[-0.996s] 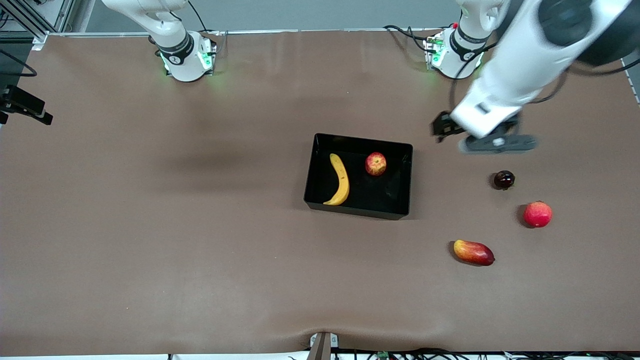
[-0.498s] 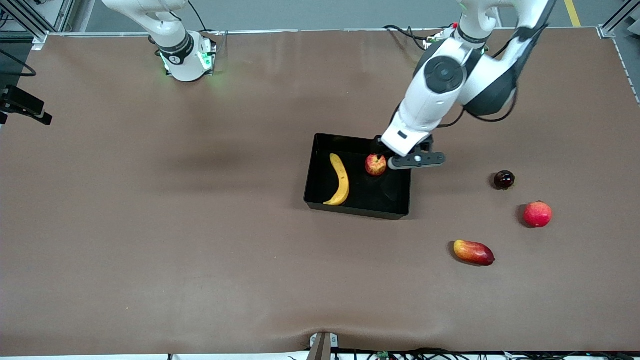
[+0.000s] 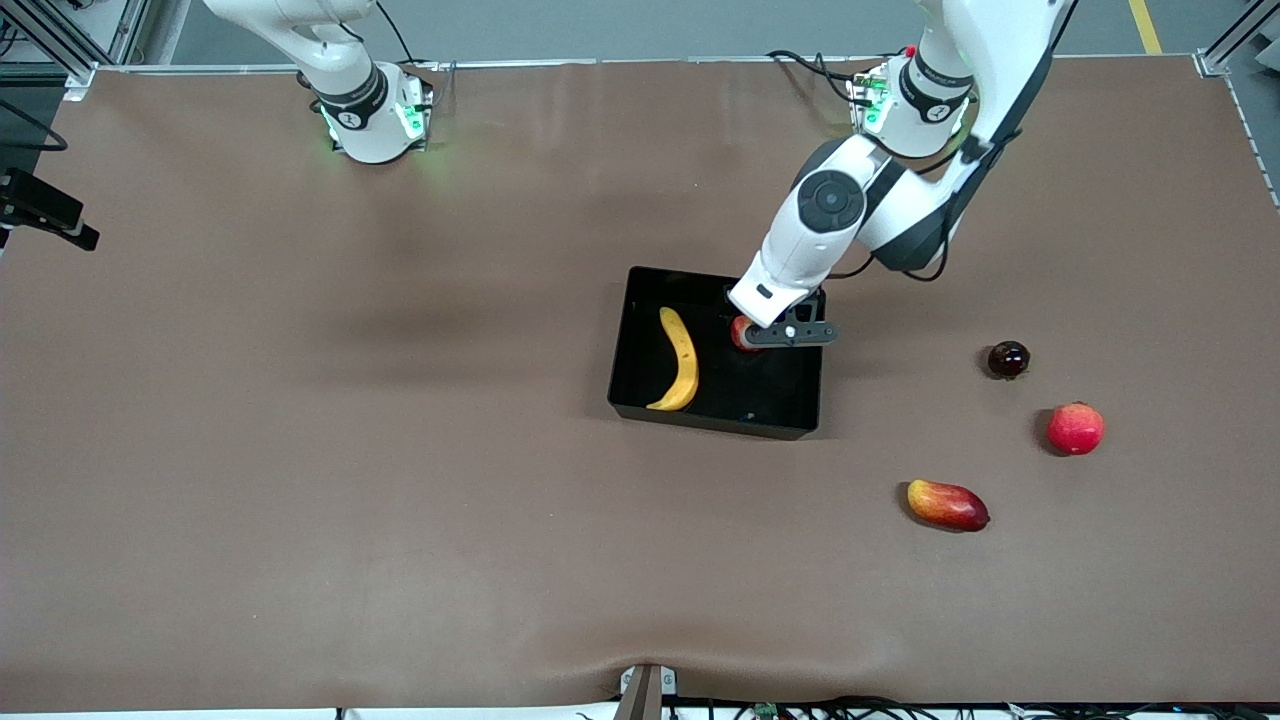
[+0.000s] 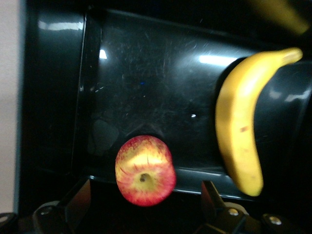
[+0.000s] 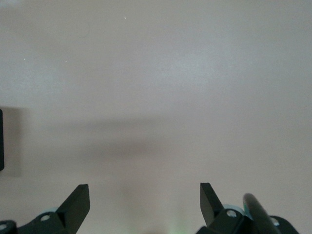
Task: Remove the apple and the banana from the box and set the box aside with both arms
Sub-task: 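Lower the left gripper into the box and grasp the apple, then lift the apple out of the box and carry it toward the plum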
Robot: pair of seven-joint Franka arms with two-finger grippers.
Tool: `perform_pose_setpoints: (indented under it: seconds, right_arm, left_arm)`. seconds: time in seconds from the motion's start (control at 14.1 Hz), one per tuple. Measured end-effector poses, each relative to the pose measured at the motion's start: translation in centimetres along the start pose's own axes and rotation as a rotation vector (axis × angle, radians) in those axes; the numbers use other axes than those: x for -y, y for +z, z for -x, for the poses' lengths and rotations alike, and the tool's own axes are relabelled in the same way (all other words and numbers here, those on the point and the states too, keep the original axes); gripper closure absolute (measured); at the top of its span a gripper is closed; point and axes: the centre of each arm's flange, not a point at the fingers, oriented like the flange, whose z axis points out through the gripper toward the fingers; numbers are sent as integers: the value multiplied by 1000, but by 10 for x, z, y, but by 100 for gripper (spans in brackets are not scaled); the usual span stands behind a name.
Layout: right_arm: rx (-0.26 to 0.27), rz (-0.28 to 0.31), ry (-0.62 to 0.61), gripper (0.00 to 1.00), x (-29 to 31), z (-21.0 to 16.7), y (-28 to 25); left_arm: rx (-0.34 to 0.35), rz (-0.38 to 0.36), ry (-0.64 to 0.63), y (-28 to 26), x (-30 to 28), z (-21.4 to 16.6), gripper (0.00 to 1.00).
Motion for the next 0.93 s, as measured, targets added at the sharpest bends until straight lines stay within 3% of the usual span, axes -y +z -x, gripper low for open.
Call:
perform_pose_setpoints:
  seconds: [0.5,0.64,0.71,0.93]
  right_arm:
    - [27,4,27,0,-14,-20,27]
    - [48,7,58,0,-32,-33,49]
    - [49,8,68,0,-39,-39,58]
    - [64,12,65,0,-41,-58,86]
  left_arm:
    - [62,14,31,58,-4,6,4]
    - [63,14,37,58,-6,8,25]
    - [62,13,36,57,-7,8,29]
    - [71,-25,-17,40,-6,-4,29]
